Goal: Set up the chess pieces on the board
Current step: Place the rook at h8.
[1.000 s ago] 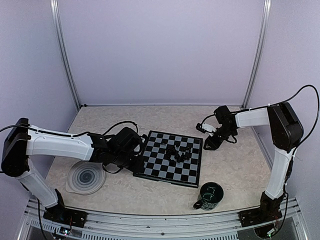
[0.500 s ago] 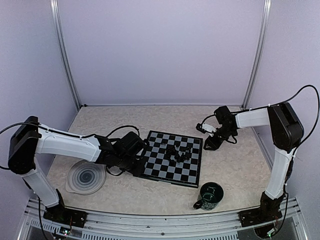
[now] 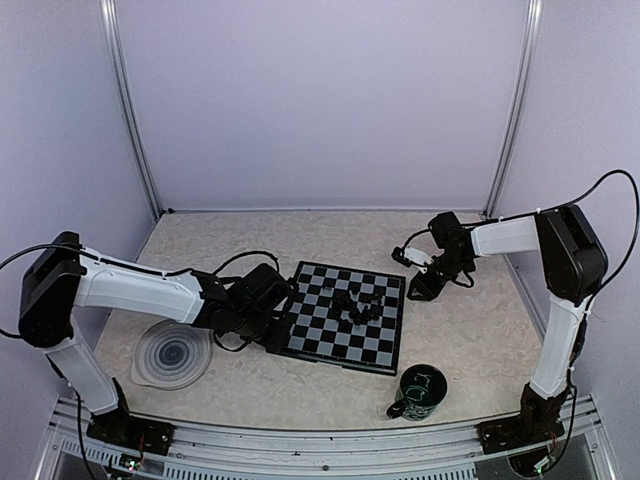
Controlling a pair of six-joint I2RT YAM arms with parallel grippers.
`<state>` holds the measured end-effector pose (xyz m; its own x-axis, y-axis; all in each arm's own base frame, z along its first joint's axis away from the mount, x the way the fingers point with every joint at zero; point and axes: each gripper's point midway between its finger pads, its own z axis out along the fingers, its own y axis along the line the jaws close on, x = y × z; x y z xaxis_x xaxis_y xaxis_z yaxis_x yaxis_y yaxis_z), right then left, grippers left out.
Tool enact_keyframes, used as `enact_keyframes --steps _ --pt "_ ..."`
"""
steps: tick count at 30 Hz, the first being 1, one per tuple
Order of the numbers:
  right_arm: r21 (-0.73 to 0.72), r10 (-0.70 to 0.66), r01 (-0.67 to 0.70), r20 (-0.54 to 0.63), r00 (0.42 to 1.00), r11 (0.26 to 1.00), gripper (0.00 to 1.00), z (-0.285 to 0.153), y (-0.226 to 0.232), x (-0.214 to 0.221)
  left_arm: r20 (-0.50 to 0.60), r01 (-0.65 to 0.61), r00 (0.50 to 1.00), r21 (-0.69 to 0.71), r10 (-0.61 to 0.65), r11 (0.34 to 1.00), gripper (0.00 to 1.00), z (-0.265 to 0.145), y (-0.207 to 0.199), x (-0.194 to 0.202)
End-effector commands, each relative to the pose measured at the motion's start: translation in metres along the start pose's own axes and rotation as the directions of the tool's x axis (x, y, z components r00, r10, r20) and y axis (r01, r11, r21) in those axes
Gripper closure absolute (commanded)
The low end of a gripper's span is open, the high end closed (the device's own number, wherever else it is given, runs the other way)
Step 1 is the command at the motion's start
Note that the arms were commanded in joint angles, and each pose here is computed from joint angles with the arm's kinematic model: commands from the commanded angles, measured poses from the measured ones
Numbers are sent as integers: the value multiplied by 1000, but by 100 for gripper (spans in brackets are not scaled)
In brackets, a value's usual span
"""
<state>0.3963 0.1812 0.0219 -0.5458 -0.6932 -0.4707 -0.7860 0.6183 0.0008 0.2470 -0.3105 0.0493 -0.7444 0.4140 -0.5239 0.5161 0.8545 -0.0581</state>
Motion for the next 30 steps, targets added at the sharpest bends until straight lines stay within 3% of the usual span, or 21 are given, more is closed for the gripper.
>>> enact_keyframes --steps 1,25,30 --pt "-11 3 -4 -42 999 1000 63 2 7 13 37 20 999 -1 -20 1000 83 3 0 -13" --pt "-27 5 -7 -42 999 1000 63 2 10 13 21 27 999 -24 -26 999 74 -1 3 -11" --pt "-25 4 -5 -32 999 1000 63 -3 10 9 54 -16 998 -11 16 1000 64 -16 -10 -27"
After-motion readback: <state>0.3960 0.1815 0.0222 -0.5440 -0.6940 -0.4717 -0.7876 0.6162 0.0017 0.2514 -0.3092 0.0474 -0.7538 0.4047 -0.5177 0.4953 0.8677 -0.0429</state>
